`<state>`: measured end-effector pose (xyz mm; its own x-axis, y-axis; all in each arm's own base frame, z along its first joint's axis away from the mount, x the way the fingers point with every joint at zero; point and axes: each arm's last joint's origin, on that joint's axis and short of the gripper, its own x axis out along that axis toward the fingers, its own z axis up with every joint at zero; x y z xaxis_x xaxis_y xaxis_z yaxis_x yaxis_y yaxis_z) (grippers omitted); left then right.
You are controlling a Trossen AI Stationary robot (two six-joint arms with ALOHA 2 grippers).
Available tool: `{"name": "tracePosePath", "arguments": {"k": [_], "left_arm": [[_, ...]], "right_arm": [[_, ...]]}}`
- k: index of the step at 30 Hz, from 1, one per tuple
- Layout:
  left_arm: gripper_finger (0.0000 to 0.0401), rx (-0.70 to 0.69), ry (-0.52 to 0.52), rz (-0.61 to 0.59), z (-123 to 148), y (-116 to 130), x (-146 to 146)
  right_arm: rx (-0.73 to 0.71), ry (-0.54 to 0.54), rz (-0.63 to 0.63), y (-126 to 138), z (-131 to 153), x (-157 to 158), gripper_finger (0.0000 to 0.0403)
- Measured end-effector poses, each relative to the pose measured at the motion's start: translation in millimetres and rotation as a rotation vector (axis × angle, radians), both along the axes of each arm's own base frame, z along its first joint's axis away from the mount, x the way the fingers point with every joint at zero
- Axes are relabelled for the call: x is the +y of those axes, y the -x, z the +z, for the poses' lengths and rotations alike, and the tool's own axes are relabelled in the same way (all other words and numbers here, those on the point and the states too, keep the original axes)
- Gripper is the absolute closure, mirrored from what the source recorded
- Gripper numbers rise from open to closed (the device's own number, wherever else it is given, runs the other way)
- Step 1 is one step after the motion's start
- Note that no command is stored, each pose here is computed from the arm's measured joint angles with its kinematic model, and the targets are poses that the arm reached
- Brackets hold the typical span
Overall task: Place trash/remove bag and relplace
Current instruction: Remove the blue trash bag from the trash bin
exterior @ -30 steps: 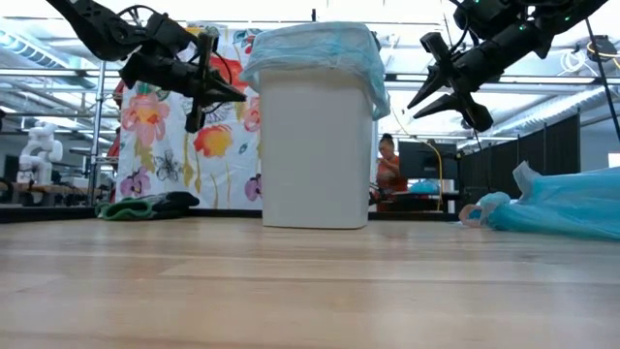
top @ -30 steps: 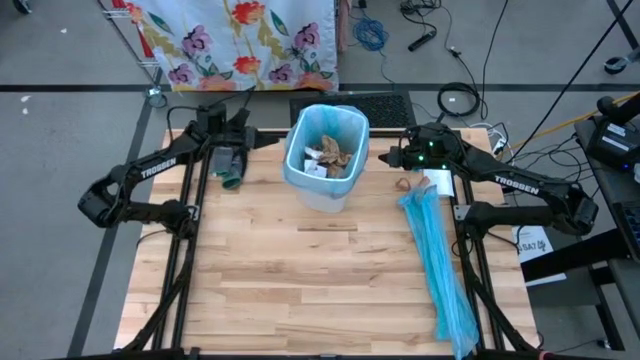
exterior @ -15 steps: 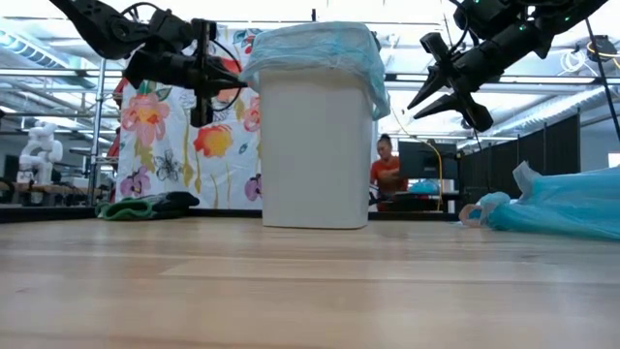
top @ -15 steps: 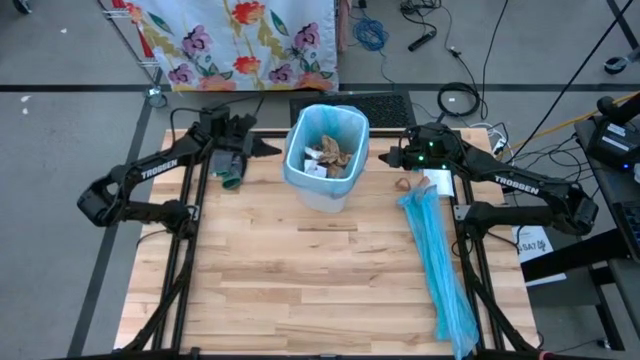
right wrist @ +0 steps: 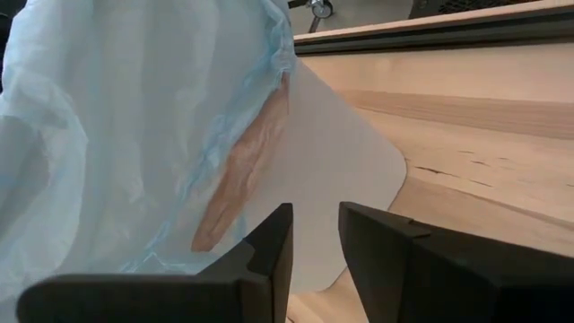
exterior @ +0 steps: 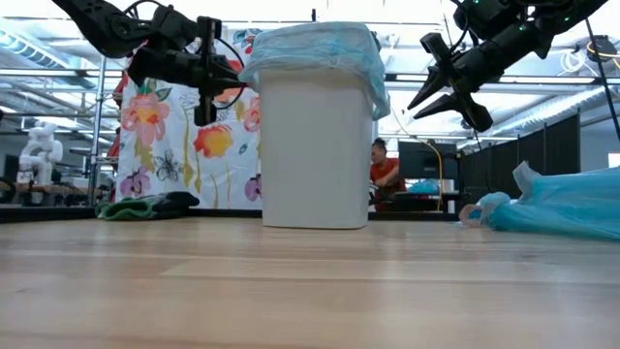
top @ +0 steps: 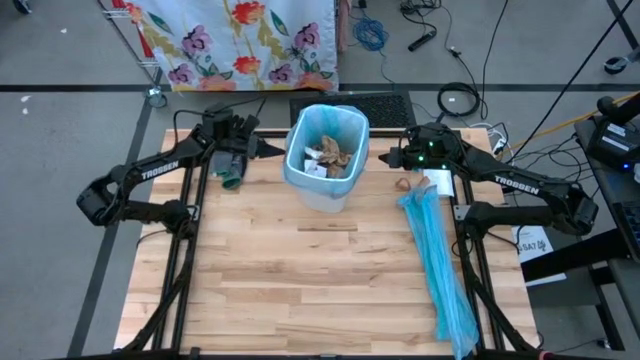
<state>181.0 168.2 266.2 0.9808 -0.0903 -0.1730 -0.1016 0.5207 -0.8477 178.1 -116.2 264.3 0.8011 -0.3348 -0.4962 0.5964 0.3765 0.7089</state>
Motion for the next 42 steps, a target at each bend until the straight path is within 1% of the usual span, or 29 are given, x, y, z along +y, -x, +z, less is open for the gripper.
{"name": "tracePosePath", "arguments": {"k": [5, 10, 13, 15, 21, 25, 31, 36, 42], "left_arm": [[0.0399, 0.012, -0.010, 0.050, -0.4, 0.0, 1.5], [0.0399, 0.013, -0.012, 0.056, -0.5, 0.0, 1.6], [0.0397, 0.012, -0.039, 0.051, -0.5, 0.0, 1.6], [0.0386, 0.011, -0.044, 0.050, -0.5, 0.0, 1.7], [0.0335, 0.014, -0.043, 0.050, -0.8, 0.0, 1.6], [0.0316, 0.014, -0.044, 0.050, -0.8, 0.0, 1.6], [0.0314, 0.013, -0.043, 0.047, -0.8, 0.0, 1.5], [0.0313, 0.001, -0.029, -0.004, -0.5, 0.1, -0.1], [0.0313, 0.011, -0.021, -0.011, -2.2, -4.2, -3.2]], "right_arm": [[0.000, 0.000, 0.001, 0.0, 0.0, 0.0, 0.0319], [0.000, 0.000, 0.000, 0.0, 0.0, 0.0, 0.0318], [0.000, 0.000, 0.001, 0.0, 0.0, 0.0, 0.0318], [0.000, 0.000, 0.001, 0.0, 0.0, 0.1, 0.0318], [0.000, -0.001, 0.001, 0.0, 0.0, 0.1, 0.0318], [-0.001, -0.002, 0.001, -0.1, 0.0, 0.1, 0.0318], [-0.001, -0.002, 0.001, -0.1, 0.0, 0.1, 0.0318], [-0.001, -0.001, 0.001, -0.1, 0.0, 0.1, 0.0318], [-0.001, -0.001, 0.001, 0.0, 0.1, 0.0, 0.0318]]}}
